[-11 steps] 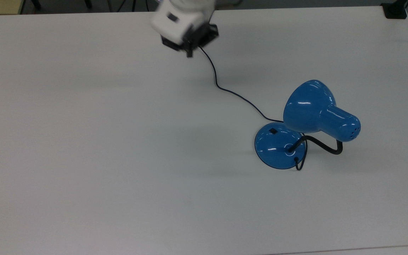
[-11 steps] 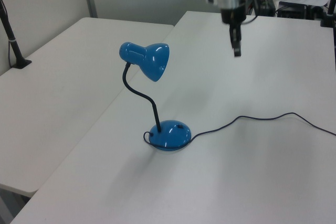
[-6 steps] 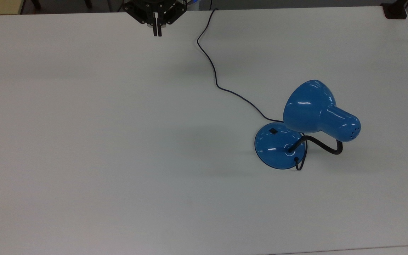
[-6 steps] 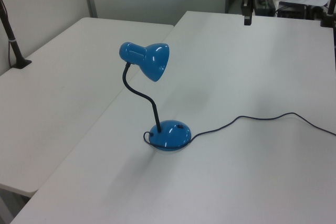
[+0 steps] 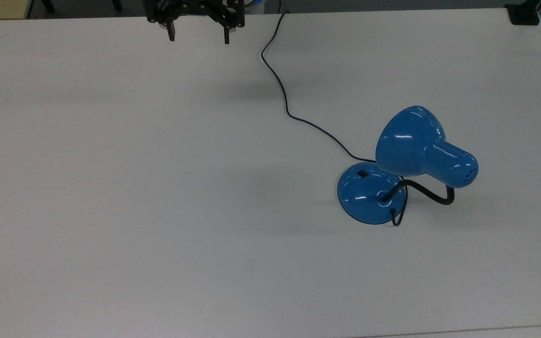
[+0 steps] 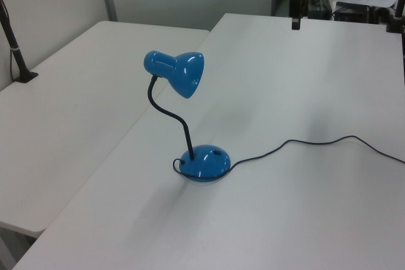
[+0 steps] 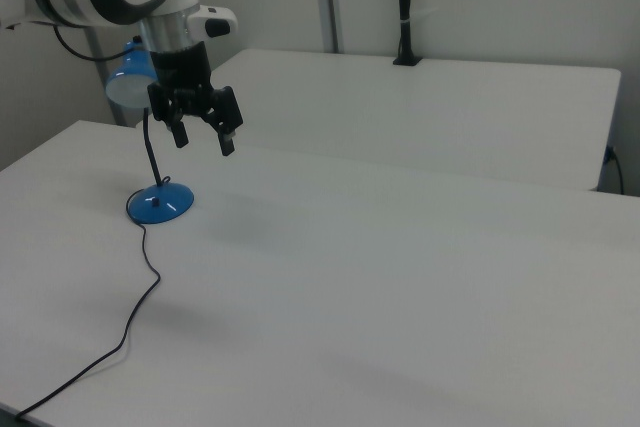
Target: Turn off the lamp
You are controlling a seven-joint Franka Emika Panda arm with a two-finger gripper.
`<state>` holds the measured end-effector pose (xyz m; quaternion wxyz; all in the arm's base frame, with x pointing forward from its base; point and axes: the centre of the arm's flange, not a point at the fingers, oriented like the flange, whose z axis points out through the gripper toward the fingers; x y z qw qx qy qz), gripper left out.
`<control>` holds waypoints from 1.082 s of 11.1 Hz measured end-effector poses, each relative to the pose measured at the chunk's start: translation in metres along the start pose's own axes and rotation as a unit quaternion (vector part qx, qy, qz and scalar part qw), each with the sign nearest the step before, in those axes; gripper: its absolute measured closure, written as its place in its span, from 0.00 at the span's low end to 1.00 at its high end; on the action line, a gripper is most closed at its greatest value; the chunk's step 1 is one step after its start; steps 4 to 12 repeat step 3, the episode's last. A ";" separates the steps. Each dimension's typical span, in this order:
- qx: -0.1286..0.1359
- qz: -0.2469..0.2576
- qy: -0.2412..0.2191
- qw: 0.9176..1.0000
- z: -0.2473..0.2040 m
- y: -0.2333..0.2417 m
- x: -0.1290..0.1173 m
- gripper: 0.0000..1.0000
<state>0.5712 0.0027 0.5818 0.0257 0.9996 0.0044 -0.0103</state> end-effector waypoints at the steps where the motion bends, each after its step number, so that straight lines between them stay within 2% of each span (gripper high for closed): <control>1: 0.004 0.005 0.004 1.000 -0.004 0.005 0.000 0.00; 12: 0.005 0.010 0.011 1.000 -0.010 0.009 0.000 0.00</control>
